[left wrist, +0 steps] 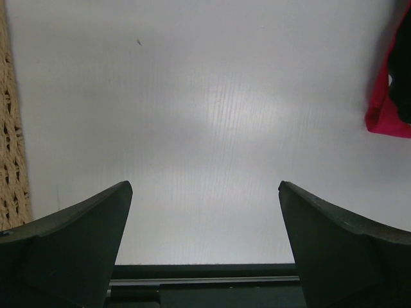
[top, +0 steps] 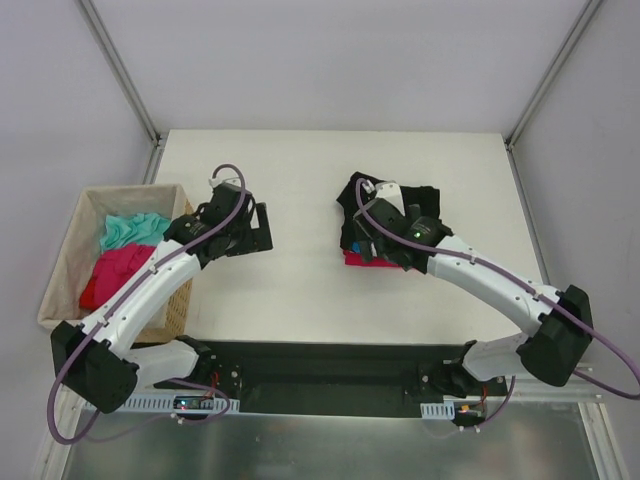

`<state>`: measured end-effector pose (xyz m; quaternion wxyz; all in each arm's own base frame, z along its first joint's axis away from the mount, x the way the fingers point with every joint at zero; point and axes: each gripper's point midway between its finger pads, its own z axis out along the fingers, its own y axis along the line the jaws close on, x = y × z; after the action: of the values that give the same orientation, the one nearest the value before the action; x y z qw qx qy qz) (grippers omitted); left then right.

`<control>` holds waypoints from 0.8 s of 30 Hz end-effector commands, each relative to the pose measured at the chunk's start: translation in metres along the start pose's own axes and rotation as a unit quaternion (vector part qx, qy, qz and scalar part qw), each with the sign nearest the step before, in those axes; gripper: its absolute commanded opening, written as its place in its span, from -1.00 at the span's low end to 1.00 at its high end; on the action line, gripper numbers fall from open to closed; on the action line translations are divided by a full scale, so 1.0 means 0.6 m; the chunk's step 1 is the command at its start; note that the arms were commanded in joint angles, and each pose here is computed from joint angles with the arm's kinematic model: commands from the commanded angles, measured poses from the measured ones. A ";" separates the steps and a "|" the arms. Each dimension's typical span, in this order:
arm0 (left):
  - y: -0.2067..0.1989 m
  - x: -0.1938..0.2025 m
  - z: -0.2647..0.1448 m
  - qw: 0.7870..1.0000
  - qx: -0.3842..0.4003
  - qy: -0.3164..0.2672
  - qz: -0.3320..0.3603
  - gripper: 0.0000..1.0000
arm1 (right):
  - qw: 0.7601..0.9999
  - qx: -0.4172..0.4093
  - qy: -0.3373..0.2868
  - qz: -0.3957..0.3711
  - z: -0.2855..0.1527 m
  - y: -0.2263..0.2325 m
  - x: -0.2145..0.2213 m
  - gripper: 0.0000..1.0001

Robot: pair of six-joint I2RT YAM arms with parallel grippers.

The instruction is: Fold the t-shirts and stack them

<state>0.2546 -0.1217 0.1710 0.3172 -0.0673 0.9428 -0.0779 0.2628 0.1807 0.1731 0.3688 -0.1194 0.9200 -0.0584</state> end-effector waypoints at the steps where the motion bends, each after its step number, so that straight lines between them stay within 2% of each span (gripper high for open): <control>1: 0.023 0.006 0.019 0.999 -0.042 0.008 -0.005 0.98 | 0.997 0.072 -0.031 0.016 0.012 -0.040 -0.006 0.93; 7: 0.020 -0.008 0.023 0.999 -0.049 0.002 -0.005 0.98 | 0.991 0.132 -0.013 -0.028 0.046 -0.047 -0.005 0.93; 24: 0.020 -0.010 0.032 0.998 -0.056 0.007 0.003 0.98 | 0.995 0.087 -0.025 -0.030 0.081 -0.015 -0.029 0.93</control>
<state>0.2631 -0.1160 0.1476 0.2919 -0.0713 0.9532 -0.0334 0.2961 0.1683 0.1373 0.3777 -0.1242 0.9023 -0.1666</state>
